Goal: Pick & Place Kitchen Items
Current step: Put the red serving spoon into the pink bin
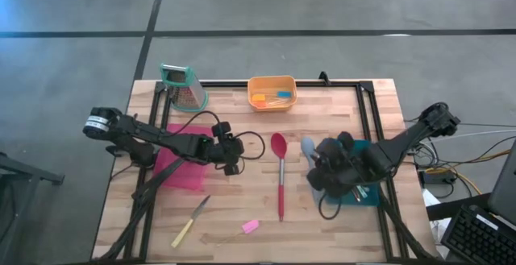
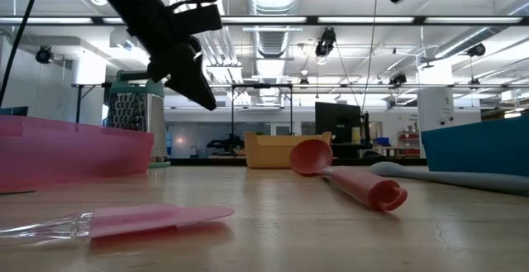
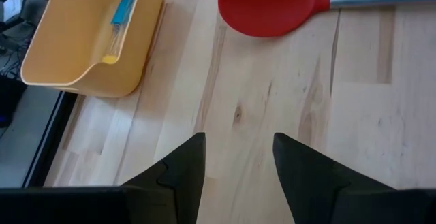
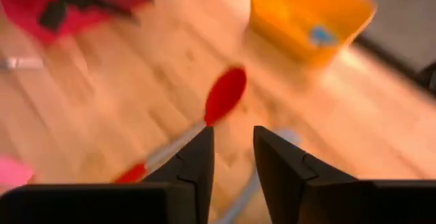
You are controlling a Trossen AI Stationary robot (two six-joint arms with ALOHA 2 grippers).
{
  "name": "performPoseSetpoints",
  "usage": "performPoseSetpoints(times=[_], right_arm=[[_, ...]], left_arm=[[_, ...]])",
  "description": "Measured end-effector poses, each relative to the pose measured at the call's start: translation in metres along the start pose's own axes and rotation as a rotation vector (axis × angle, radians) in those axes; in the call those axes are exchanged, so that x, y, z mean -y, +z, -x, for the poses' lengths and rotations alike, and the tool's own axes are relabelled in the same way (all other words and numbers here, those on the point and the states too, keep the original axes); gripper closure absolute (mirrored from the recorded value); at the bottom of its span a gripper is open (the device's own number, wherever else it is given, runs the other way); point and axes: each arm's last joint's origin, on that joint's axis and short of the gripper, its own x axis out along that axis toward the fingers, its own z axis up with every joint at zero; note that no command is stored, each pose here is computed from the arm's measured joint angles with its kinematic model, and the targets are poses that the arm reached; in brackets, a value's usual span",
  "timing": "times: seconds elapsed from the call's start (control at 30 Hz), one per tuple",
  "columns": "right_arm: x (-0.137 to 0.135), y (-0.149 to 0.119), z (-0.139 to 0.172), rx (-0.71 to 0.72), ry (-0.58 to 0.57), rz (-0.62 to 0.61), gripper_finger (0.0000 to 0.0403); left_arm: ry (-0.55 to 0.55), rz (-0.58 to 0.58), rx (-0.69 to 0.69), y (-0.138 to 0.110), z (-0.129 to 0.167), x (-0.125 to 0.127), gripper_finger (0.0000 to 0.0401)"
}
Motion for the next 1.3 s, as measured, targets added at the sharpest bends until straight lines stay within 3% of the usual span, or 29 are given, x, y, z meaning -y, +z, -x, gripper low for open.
performPoseSetpoints(times=[0.2, 0.37, 0.67, 0.87, 1.3], right_arm=[[-0.030, 0.000, -0.014, 0.130, 0.047, -0.143, 0.0342], [-0.063, -0.010, -0.038, 0.103, 0.092, -0.124, 0.0365], [-0.087, -0.024, -0.069, 0.053, 0.009, -0.169, 0.0392], [-0.084, -0.026, -0.096, -0.053, -0.058, -0.256, 0.0363], [-0.062, -0.018, -0.151, -0.257, -0.162, -0.351, 0.0234]], left_arm=[[0.001, -0.058, -0.001, 0.000, 0.000, 0.000, 0.0224], [-0.036, -0.060, 0.068, 0.007, 0.007, -0.003, 0.0224], [-0.102, -0.031, 0.150, -0.008, 0.024, -0.013, 0.0224], [-0.101, 0.021, 0.179, -0.026, 0.037, -0.023, 0.0224], [-0.106, 0.092, 0.247, -0.041, 0.049, -0.032, 0.0224]])
